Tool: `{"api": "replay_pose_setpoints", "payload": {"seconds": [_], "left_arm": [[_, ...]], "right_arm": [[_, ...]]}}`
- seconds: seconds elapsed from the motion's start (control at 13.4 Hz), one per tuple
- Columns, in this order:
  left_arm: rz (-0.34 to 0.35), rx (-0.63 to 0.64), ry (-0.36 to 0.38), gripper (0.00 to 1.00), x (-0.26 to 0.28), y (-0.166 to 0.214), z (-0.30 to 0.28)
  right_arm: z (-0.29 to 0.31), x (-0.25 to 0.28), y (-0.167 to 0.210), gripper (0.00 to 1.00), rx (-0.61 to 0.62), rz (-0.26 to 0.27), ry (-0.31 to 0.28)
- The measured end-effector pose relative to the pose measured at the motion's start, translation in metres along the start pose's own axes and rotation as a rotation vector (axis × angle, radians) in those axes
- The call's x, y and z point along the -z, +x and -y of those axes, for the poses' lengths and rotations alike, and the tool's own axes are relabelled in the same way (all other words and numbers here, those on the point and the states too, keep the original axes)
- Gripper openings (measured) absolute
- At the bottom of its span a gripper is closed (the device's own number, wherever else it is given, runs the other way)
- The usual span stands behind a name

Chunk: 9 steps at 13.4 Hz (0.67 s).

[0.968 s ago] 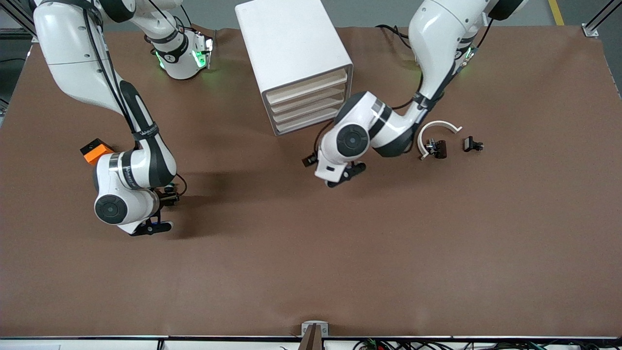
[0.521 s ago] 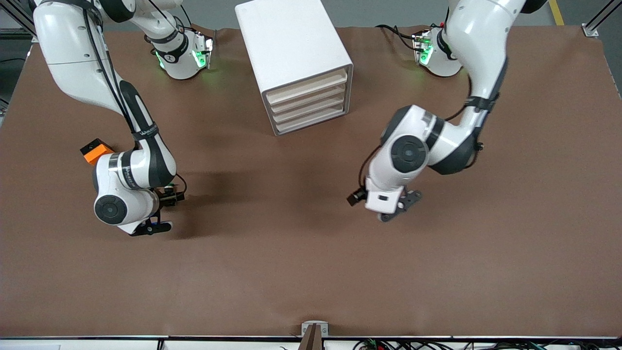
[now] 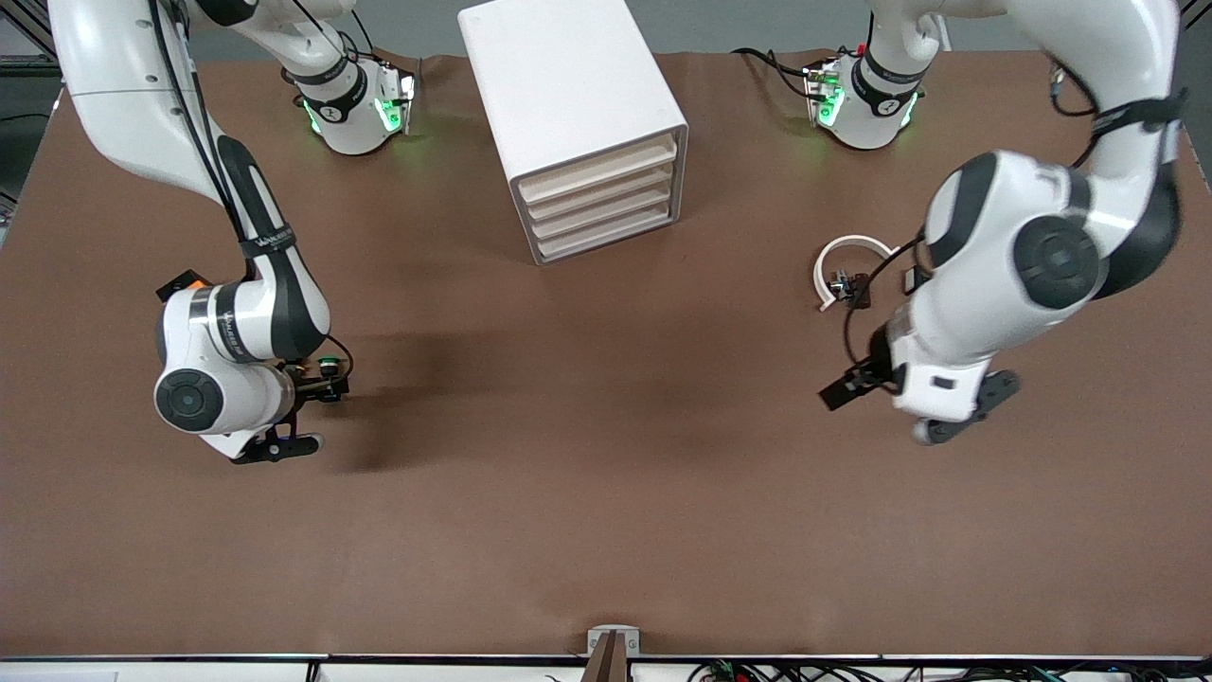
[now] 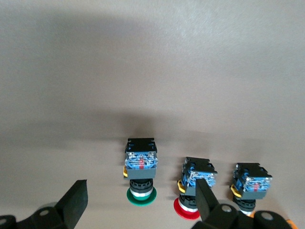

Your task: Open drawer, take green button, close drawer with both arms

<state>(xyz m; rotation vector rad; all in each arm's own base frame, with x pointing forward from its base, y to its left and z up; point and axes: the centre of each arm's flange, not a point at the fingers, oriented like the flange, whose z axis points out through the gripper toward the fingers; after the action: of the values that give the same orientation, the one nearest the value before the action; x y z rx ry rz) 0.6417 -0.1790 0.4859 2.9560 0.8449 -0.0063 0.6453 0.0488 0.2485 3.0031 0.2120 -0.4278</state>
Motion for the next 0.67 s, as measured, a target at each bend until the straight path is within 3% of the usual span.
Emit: {"api": "replay_pose_setpoints", "payload": {"seconds": [0.37,0.67], "left_arm": [[-0.089,-0.027,0.051,1.0,0.091,-0.003,0.055],[-0.124,-0.16,0.057,1.0,0.146,0.001,0.103]], "right_arm": [[-0.002,0.049,-0.011,1.0,-0.043,-0.062,0.04],[-0.003,0.092,-0.026,1.0,-0.088,-0.11,0.048]]}}
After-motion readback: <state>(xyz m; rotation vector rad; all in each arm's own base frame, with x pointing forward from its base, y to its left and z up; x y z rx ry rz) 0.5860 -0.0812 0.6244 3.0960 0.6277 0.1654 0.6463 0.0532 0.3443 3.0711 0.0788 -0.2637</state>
